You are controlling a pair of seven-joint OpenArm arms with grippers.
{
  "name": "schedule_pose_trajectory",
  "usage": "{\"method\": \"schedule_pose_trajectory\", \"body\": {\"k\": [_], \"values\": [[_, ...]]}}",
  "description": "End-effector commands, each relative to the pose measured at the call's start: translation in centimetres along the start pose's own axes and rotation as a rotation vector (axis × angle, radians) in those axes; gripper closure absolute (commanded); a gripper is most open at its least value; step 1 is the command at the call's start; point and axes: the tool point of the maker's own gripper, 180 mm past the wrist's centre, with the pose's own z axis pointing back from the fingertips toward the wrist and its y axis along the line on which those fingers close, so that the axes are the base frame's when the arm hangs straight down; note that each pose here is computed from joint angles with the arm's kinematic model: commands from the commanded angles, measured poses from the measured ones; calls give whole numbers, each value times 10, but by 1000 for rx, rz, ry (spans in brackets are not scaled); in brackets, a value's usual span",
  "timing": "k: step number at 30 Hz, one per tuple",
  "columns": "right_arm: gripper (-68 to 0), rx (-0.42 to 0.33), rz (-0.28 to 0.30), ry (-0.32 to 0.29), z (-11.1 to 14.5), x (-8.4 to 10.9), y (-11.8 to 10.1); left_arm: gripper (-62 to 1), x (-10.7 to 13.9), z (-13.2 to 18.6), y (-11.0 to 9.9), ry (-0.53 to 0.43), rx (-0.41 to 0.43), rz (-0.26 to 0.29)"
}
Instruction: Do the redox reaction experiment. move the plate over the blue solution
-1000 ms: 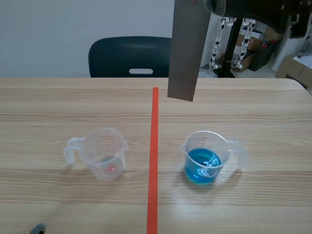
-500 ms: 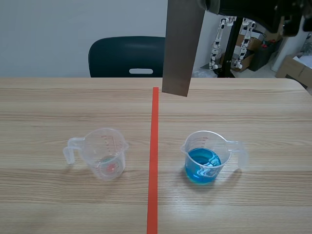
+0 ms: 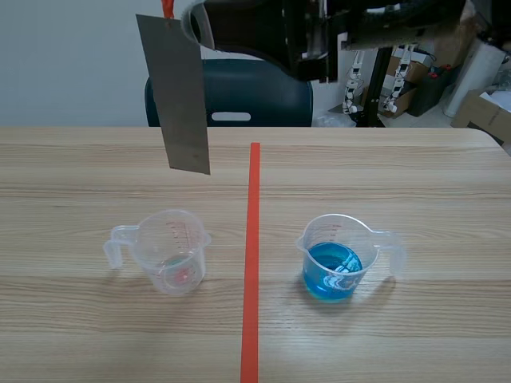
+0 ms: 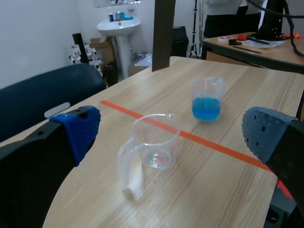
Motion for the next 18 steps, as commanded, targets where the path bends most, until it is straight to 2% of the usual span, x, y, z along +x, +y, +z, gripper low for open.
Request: {"method": "schedule_pose_trajectory", "body": {"k": [1,5,12,18], "values": [[-6,-11,13,-19,5,9,-5,-623,5,-8,9,-4,2,-15],[-7,-4,7,9,9,4,-4,-623,7,-25,20,39,-24,-17],[-7,4,-24,17,42,7,-6,-538,19,-31,37,1,21,-32],[-7,-88,-40,62,79,8,-23,-535,32,-45,41,-55,4,-66]]}}
